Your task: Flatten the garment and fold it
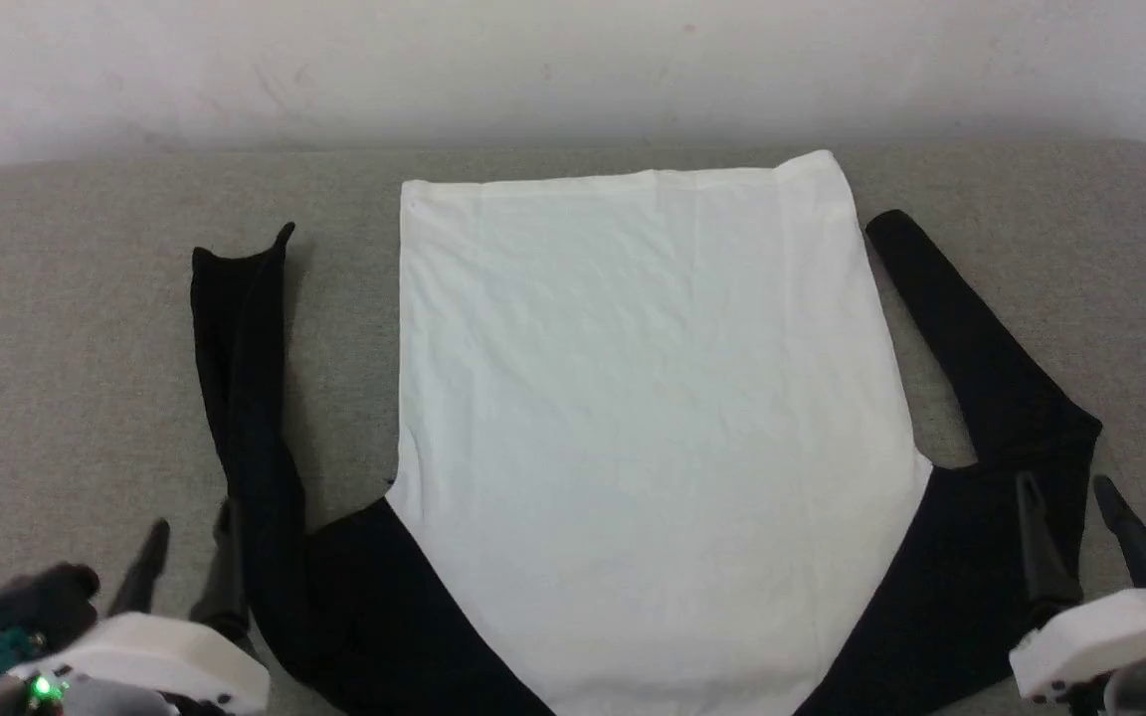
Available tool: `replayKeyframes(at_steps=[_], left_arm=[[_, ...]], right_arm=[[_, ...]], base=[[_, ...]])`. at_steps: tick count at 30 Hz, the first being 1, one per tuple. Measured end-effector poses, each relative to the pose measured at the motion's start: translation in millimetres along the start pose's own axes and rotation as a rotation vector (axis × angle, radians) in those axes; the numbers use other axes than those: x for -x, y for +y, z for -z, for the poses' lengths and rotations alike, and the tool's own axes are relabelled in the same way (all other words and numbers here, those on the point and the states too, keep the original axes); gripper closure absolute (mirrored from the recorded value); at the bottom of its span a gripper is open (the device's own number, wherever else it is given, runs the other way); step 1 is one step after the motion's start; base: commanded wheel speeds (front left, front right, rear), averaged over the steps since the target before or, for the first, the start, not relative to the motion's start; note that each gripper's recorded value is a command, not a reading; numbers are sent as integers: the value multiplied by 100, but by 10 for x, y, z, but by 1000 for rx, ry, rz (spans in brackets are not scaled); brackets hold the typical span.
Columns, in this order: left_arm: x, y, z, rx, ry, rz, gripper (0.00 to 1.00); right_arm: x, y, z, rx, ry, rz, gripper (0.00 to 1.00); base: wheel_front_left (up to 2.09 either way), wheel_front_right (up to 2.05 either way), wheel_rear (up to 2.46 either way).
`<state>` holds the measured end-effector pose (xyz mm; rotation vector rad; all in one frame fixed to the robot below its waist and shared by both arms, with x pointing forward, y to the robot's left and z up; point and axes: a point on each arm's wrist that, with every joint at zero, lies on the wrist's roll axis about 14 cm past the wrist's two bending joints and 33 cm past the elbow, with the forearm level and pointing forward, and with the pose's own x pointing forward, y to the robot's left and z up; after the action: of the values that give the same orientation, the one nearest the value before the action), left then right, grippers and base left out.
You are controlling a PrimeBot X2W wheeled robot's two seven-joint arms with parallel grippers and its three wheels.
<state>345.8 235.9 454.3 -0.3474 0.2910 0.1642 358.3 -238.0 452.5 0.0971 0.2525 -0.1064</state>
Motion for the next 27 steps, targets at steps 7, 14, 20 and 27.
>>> replayKeyframes(at_steps=[7,14,20,27], left_arm=[[-500,-74,-573,-242,-133,76,0],[-1187,-183,-872,-390,-41,135,0],[-1695,-276,-836,-403,104,159,0],[-2054,-264,-382,-377,350,137,0]], right_arm=[[-176,343,-402,19,-191,-92,0],[-402,531,-511,35,-233,-141,0],[-572,535,-542,27,-261,-141,0],[-681,512,-362,21,-218,-136,0]], base=[[0,0,0],[0,0,0],[0,0,0],[0,0,0]])
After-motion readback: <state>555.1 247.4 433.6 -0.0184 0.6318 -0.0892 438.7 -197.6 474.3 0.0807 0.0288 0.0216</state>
